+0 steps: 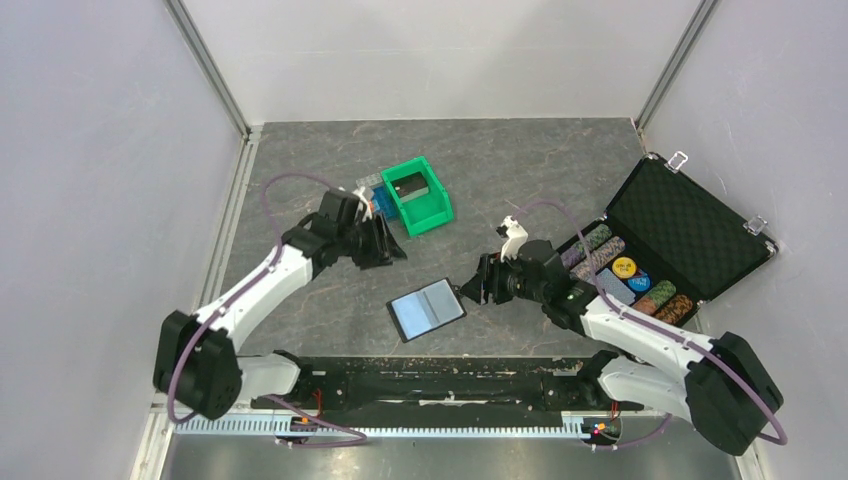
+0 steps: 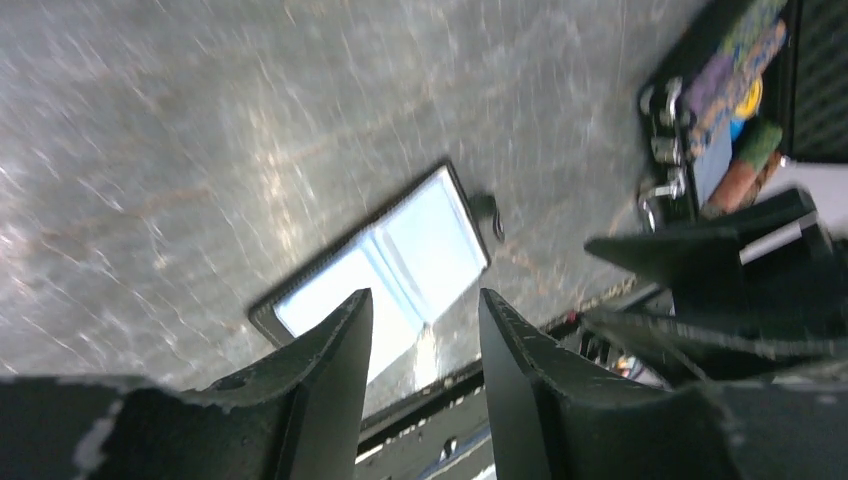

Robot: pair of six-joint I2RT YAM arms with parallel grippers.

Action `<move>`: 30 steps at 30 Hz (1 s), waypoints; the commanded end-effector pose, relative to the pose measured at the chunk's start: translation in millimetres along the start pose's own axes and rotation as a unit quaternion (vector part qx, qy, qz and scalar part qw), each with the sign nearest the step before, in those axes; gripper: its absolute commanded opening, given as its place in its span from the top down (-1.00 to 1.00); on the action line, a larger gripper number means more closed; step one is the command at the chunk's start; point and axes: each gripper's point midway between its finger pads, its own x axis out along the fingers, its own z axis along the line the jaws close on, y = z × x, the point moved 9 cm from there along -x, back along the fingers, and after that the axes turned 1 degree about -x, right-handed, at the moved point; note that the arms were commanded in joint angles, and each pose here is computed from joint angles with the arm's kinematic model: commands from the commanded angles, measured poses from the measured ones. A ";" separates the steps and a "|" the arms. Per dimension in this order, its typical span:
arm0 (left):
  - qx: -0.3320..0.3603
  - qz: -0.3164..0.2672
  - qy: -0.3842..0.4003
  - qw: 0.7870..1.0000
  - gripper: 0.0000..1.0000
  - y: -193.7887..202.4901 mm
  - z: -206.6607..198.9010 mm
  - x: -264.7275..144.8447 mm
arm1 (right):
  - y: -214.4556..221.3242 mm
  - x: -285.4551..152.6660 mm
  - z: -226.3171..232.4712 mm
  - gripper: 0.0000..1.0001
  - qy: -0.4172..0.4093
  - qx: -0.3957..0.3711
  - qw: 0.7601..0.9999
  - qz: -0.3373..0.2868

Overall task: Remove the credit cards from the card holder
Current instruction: Remove the credit card from the card holder.

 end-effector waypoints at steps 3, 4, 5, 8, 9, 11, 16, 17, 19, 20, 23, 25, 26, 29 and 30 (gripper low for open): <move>0.024 0.045 0.038 0.998 0.02 49.4 9.8 -3.6 | 12.7 16.6 4.1 -0.26 -0.028 0.007 1.000 0.005; 0.020 0.048 0.032 0.998 0.03 54.3 14.9 -1.0 | 13.4 19.4 5.6 -0.32 -0.019 0.002 1.000 0.006; 0.016 0.050 0.027 0.998 0.03 58.5 19.8 1.7 | 14.4 22.6 8.4 -0.39 -0.011 -0.003 1.000 0.008; 0.008 0.056 0.009 0.998 0.03 67.9 31.9 7.1 | 14.9 31.8 17.5 -0.55 0.014 -0.024 1.000 0.010; 0.006 0.057 0.002 0.998 0.03 70.1 35.3 8.3 | 14.8 35.0 20.8 -0.61 0.023 -0.034 0.999 0.012; -0.002 0.056 -0.016 0.998 0.05 74.6 43.0 11.5 | 16.2 40.0 21.3 -0.70 0.064 -0.051 0.997 0.012; -0.018 0.066 -0.019 0.997 0.12 84.0 52.4 19.9 | 20.9 52.3 26.4 -0.64 0.067 -0.057 0.996 0.022; -0.020 0.069 -0.019 0.997 0.14 86.4 54.6 21.2 | 21.4 54.3 27.7 -0.60 0.064 -0.058 0.996 0.024; -0.022 0.074 -0.022 0.997 0.18 90.1 58.7 23.9 | 22.2 58.4 29.8 -0.53 0.062 -0.059 0.996 0.026; -0.023 0.077 -0.024 0.996 0.18 92.2 60.7 24.8 | 22.5 60.6 30.4 -0.50 0.061 -0.058 0.996 0.027; -0.027 0.084 -0.023 0.996 0.20 96.4 64.5 27.7 | 25.3 66.1 32.9 -0.42 0.050 -0.055 0.997 0.035; -0.028 0.086 -0.027 0.995 0.21 98.5 67.1 29.4 | 28.6 69.9 33.7 -0.41 0.048 -0.053 0.997 0.041; -0.030 0.087 -0.028 0.995 0.21 99.2 67.9 30.0 | 30.9 71.8 33.7 -0.41 0.049 -0.053 0.996 0.045; -0.034 0.090 -0.027 0.995 0.22 101.8 70.2 32.1 | 38.2 76.8 32.2 -0.42 0.056 -0.054 0.995 0.059; -0.035 0.090 -0.026 0.995 0.23 102.3 70.6 32.7 | 40.5 78.1 31.7 -0.42 0.059 -0.055 0.995 0.063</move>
